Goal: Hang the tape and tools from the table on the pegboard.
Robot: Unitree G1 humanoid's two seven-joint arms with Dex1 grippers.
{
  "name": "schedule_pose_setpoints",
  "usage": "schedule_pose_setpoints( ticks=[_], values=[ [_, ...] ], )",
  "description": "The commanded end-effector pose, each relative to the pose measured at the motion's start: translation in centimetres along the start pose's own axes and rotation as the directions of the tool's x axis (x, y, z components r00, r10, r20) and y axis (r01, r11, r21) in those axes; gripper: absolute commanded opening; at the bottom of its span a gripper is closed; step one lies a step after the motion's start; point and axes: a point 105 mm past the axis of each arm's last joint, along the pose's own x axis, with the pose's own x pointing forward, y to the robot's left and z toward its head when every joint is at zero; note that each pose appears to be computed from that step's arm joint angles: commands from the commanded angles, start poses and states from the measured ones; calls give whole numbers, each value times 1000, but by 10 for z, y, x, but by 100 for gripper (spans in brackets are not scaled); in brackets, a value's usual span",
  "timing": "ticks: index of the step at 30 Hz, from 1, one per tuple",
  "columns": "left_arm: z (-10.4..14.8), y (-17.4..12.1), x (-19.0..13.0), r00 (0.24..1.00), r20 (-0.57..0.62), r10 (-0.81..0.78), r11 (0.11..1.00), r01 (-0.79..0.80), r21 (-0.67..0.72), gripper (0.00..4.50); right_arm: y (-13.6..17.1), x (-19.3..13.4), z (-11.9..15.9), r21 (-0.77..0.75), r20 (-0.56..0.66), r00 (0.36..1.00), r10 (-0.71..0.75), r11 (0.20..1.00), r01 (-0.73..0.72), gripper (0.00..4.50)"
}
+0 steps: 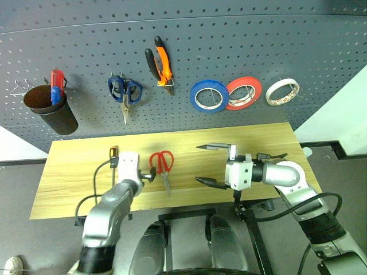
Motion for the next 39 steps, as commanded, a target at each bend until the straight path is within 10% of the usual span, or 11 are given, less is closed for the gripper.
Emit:
schedule_pose_setpoints(
  ticks=[1, 27, 39],
  values=[
    [-8, -15, 9, 992, -119, 38, 999, -34, 32, 448, 5, -5, -3, -39, -7, 1000, 5, 999, -6, 450],
    [-15, -68, 41, 927, -374, -33, 976, -51, -211, 448, 24, -49, -62, 399, -122, 991, 48, 917, 5, 450],
    [-15, -63, 41, 916, -401, 24, 964, -127, -233, 83, 19, -47, -65, 374, -124, 992, -1, 926, 48, 450]
  ],
)
